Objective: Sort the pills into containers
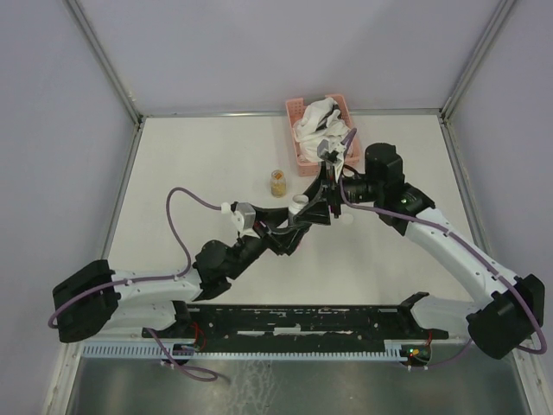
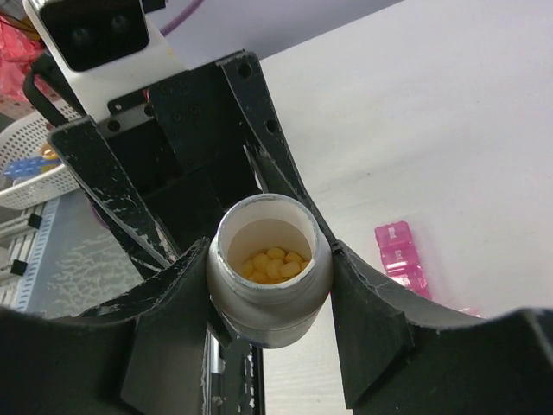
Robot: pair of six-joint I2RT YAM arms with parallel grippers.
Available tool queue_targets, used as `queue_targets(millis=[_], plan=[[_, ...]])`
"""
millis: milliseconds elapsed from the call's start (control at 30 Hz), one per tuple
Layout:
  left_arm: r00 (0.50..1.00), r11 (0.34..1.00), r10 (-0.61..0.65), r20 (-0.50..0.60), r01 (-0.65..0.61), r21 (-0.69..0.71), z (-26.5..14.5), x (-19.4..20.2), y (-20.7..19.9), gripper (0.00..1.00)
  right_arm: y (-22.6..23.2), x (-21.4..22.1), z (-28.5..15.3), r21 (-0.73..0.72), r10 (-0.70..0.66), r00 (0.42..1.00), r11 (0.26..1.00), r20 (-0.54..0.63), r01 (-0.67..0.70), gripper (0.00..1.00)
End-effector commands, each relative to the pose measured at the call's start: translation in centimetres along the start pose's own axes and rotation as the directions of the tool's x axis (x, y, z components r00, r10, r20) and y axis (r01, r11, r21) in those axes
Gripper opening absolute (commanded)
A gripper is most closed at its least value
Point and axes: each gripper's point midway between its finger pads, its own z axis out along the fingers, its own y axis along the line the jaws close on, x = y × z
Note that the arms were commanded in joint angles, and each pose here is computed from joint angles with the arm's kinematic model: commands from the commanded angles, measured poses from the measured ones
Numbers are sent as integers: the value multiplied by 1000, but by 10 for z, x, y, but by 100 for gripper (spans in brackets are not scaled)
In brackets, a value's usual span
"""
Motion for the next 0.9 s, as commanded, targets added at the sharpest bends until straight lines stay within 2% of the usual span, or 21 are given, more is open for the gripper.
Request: queue_targets(millis=[0, 133, 400, 867], plan=[[998, 1000, -15, -69, 14, -12, -9, 3, 0, 72, 11, -6, -11, -19, -147, 988, 989, -36, 147, 11], [993, 1000, 8, -118, -8, 1, -11, 5, -2, 73, 15, -6, -12, -36, -163, 986, 986, -43, 161, 11], [990, 999, -4, -143, 10, 44, -7, 15, -10, 76, 23, -8, -10, -81, -133, 991, 988, -25, 130, 11], [995, 995, -91, 37, 89, 43, 2, -14, -12, 76, 19, -1, -4, -84, -107, 994, 991, -12, 106, 12]])
